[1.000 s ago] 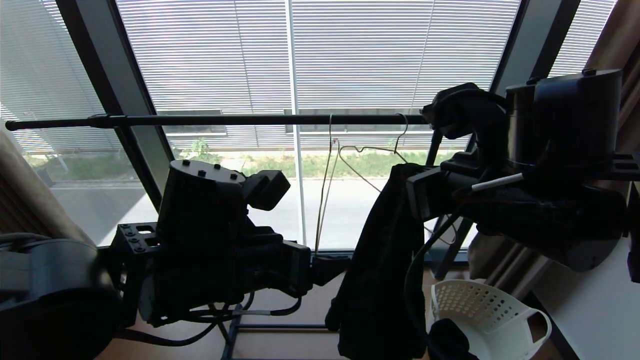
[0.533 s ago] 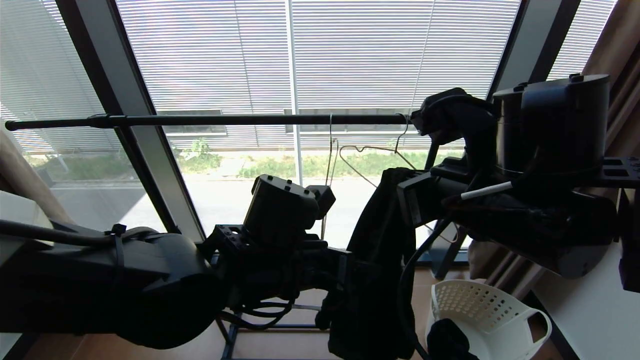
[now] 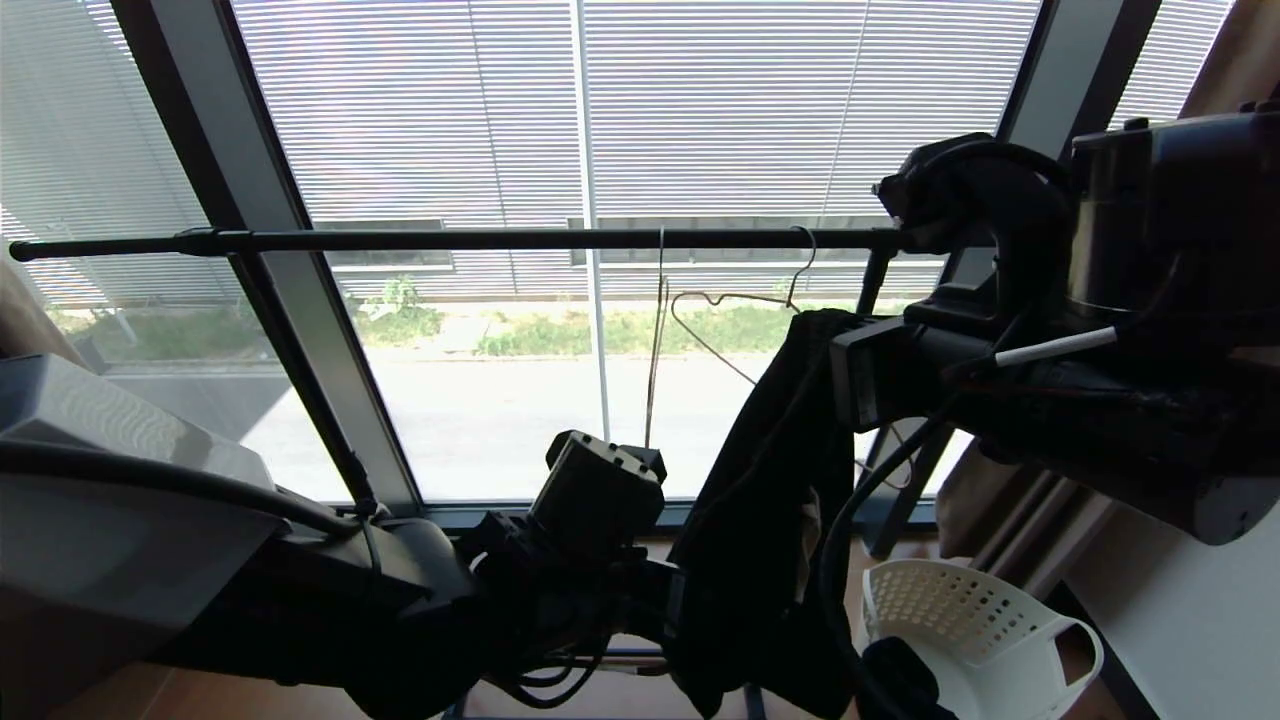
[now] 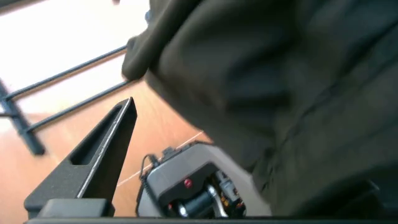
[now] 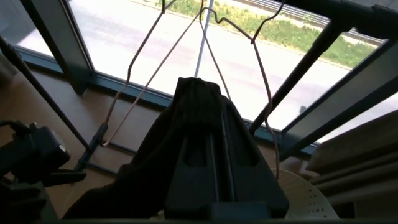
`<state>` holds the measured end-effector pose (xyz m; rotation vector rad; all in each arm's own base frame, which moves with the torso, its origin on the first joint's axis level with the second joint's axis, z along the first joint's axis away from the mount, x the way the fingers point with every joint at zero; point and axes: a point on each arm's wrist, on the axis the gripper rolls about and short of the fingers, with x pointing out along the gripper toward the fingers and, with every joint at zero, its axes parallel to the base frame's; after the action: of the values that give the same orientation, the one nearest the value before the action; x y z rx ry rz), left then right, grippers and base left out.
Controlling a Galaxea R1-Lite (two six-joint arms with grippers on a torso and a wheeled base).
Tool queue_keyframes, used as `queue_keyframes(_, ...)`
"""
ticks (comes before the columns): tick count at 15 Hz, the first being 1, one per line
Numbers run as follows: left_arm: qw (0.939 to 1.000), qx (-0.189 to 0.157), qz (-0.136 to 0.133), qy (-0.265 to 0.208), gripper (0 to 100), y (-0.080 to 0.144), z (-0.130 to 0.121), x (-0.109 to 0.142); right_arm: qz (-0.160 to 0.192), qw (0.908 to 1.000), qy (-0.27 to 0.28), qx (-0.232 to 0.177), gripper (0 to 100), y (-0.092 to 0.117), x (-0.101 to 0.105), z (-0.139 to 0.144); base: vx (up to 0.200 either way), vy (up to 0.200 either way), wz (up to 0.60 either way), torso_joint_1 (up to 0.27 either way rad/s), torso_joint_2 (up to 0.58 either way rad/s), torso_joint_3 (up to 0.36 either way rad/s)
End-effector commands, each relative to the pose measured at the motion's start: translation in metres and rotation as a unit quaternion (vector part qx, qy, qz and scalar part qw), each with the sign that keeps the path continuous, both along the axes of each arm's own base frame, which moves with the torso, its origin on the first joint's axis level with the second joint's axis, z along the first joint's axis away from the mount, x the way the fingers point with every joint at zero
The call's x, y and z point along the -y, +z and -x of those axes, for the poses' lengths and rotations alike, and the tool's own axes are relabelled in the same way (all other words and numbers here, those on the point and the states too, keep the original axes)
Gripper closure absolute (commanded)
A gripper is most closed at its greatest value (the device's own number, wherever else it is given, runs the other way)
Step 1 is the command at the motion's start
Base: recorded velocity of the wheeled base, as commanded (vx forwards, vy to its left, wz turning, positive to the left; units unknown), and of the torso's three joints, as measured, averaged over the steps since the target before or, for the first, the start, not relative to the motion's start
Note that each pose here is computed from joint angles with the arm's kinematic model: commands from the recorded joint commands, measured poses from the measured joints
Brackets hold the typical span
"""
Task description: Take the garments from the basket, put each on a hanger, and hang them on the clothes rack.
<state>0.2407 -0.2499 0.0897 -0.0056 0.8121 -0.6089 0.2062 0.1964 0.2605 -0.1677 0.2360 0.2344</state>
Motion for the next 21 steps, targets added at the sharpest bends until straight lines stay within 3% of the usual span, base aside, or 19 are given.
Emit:
queue_keyframes(1,0.9997,-0.005,-0.022,0.008,0,-0.006,0.016,-0.013,-0.016,0.9995,-0.023,0.016,100,0.013,0.02,0.002,0.0,0.0,0.0,0.0,0.0,0.0)
queue_keyframes(3,0.9996,0.014,-0.021,0.016,0,-0.003,0.032,-0.026,-0.018,0.9987,-0.043,0.019,100,0.014,0.034,0.001,0.0,0.0,0.0,0.0,0.0,0.0)
queue_keyframes(4,0.9993,0.023,-0.021,0.022,100,0.0,0.042,-0.036,-0.016,0.9983,-0.053,0.017,100,0.012,0.041,0.001,0.0,0.0,0.0,0.0,0.0,0.0)
queue_keyframes(6,0.9989,0.035,-0.016,0.026,100,0.007,0.055,-0.051,-0.008,0.9982,-0.059,0.009,100,0.004,0.046,0.004,0.0,0.0,0.0,0.0,0.0,0.0)
queue_keyframes(10,0.9951,0.084,0.02,0.048,100,0.04,0.07,-0.074,0.019,0.9976,-0.063,-0.021,100,-0.021,0.064,0.022,0.0,0.0,0.0,0.0,0.0,0.0)
queue_keyframes(13,0.9894,0.125,0.027,0.07,100,0.06,0.052,-0.081,0.051,0.996,-0.058,-0.046,100,-0.044,0.077,0.037,0.0,0.0,0.0,0.0,0.0,0.0)
queue_keyframes(18,0.985,0.141,0.04,0.09,100,0.072,0.036,-0.081,0.055,0.9969,-0.025,-0.052,100,-0.049,0.085,0.05,0.0,0.0,0.0,0.0,0.0,0.0)
queue_keyframes(21,0.9795,0.16,0.044,0.114,100,0.084,0.011,-0.081,0.07,0.9962,-0.016,-0.049,100,-0.049,0.083,0.049,0.0,0.0,0.0,0.0,0.0,0.0)
